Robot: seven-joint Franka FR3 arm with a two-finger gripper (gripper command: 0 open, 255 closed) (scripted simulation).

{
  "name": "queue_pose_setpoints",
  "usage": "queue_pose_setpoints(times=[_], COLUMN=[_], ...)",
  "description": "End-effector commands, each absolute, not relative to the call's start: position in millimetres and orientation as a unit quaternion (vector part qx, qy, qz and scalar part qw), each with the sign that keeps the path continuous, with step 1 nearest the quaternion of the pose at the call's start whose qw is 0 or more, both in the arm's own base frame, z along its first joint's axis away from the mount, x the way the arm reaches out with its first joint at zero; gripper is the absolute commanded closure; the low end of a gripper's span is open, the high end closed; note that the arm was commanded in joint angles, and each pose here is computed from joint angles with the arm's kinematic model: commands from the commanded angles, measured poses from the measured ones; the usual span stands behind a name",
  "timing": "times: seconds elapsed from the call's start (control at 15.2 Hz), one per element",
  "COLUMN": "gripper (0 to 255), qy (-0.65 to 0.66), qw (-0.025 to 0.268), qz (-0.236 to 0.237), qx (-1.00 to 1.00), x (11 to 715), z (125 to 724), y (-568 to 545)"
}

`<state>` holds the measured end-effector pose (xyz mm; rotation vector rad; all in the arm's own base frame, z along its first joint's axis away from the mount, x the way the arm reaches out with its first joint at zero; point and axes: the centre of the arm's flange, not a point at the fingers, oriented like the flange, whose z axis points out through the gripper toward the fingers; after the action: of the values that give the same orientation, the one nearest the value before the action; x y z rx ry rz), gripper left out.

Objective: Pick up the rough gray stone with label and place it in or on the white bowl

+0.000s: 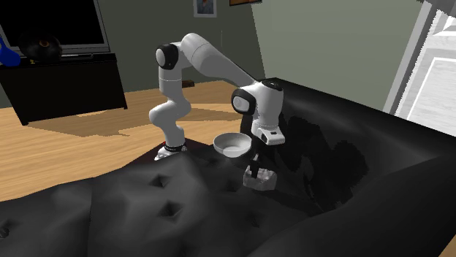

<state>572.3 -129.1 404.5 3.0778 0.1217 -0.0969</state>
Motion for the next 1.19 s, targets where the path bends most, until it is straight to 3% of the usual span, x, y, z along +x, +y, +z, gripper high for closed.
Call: queue_pose_setpoints(times=[0.0, 0.4, 1.12], gripper=[255, 255, 255], qy=[0.039, 0.039, 0.039], qw=[0.030, 0.030, 0.030], qz=[-0.033, -0.033, -0.033], qx=[0.998, 0.998, 0.998], x=[572, 572, 572], z=[403, 403, 461], y=[-129, -129, -129])
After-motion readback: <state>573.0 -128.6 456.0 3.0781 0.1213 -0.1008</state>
